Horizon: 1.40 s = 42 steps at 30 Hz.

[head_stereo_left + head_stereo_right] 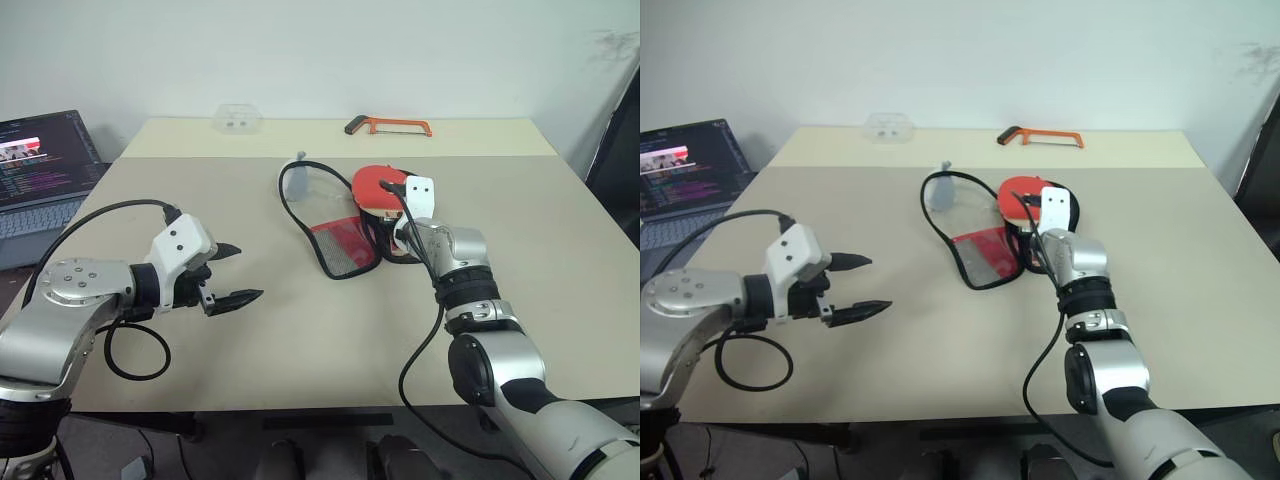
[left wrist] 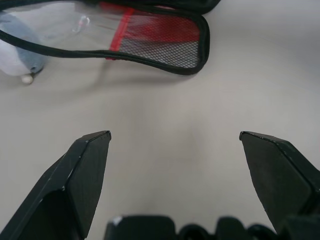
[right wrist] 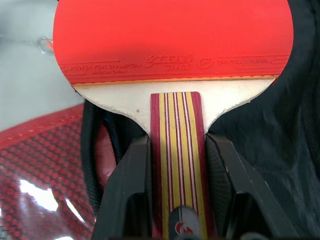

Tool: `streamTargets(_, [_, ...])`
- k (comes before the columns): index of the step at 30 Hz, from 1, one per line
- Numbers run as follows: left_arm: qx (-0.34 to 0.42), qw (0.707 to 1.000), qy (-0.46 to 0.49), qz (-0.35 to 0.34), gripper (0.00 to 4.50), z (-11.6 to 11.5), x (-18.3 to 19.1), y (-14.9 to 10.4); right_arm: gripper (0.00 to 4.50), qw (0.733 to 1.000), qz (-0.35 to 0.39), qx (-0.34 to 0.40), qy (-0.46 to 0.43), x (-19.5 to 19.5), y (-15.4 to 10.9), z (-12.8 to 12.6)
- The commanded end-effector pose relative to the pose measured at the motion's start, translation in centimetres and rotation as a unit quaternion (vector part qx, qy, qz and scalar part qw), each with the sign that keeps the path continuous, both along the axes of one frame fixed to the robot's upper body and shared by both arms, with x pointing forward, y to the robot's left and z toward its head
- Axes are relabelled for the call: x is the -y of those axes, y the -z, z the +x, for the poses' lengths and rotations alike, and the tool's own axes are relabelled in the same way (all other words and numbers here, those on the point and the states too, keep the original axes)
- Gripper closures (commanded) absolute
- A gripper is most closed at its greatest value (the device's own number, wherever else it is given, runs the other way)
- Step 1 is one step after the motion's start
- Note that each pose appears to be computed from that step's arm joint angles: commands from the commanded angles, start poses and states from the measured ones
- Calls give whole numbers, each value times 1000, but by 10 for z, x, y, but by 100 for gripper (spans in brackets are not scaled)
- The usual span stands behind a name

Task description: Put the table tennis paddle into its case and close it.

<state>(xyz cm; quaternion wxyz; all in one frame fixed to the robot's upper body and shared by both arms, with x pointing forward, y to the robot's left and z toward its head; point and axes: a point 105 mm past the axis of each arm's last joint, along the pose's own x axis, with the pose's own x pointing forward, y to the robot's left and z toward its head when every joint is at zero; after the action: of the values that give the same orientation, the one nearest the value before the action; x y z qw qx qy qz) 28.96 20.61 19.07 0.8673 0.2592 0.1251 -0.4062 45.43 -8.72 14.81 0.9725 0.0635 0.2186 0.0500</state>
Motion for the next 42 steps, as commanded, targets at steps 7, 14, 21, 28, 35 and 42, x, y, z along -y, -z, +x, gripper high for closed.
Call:
streamTargets(7, [32, 999, -5, 8, 0, -5, -2, -18, 342, 999, -1, 44, 22, 7, -22, 6])
streamTargets(14, [29, 1000, -3, 8, 0, -4, 0, -16, 342, 999, -7, 34, 27, 12, -12, 5])
streamTargets(21, [29, 1000, 0, 8, 0, -4, 1, -16, 342, 999, -14, 24, 27, 18, -3, 6])
streamTargets(28, [29, 1000, 1, 9, 0, -4, 1, -16, 342, 999, -18, 21, 25, 21, 2, 9])
streamTargets(35, [30, 999, -2, 11, 0, -4, 0, -17, 342, 999, -32, 24, 22, 24, 4, 12])
streamTargets(42, [31, 999, -5, 13, 0, -3, -2, -18, 307, 999, -36, 18, 16, 23, 9, 13])
